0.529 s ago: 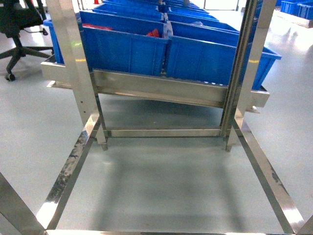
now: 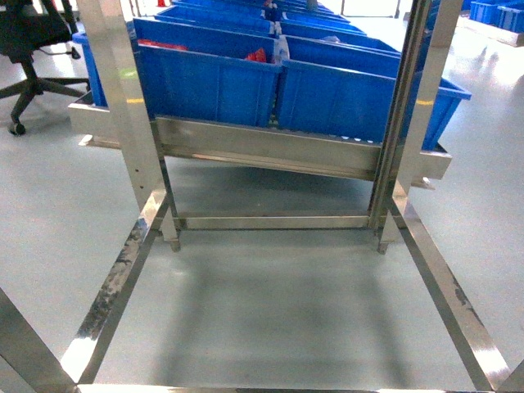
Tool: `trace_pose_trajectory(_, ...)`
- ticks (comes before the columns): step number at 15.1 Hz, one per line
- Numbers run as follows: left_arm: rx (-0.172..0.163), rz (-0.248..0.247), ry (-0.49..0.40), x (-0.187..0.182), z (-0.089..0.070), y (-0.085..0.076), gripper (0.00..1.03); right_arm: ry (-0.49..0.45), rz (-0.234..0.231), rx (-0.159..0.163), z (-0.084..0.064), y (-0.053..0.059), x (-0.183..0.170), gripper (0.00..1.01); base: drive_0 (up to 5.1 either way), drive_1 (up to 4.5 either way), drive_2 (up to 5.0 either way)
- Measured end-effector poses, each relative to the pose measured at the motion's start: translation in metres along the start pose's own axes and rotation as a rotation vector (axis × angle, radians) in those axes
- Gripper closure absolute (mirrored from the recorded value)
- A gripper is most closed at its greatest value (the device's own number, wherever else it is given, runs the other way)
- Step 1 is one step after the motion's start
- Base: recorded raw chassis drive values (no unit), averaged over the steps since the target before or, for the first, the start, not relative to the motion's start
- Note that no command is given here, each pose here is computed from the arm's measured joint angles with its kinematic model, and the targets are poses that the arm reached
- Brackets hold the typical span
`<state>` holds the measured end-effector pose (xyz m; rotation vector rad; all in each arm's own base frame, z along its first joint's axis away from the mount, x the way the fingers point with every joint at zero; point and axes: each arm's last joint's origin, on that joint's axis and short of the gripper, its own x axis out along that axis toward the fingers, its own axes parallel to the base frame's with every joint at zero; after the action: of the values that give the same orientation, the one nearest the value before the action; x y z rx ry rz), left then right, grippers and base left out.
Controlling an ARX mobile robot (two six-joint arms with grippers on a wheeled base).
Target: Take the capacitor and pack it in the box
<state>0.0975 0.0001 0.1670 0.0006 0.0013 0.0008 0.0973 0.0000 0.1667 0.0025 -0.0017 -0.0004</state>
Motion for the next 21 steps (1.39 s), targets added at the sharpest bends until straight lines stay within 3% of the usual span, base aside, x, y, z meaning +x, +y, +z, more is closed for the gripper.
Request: trace_pose_trajectory(21,0.0,0.0,0.002,0.0,-0.0002,0.0,0.05,0.0,0.0,0.0,0.0,0.0,0.0,0.03,0.0,0.0,0.0)
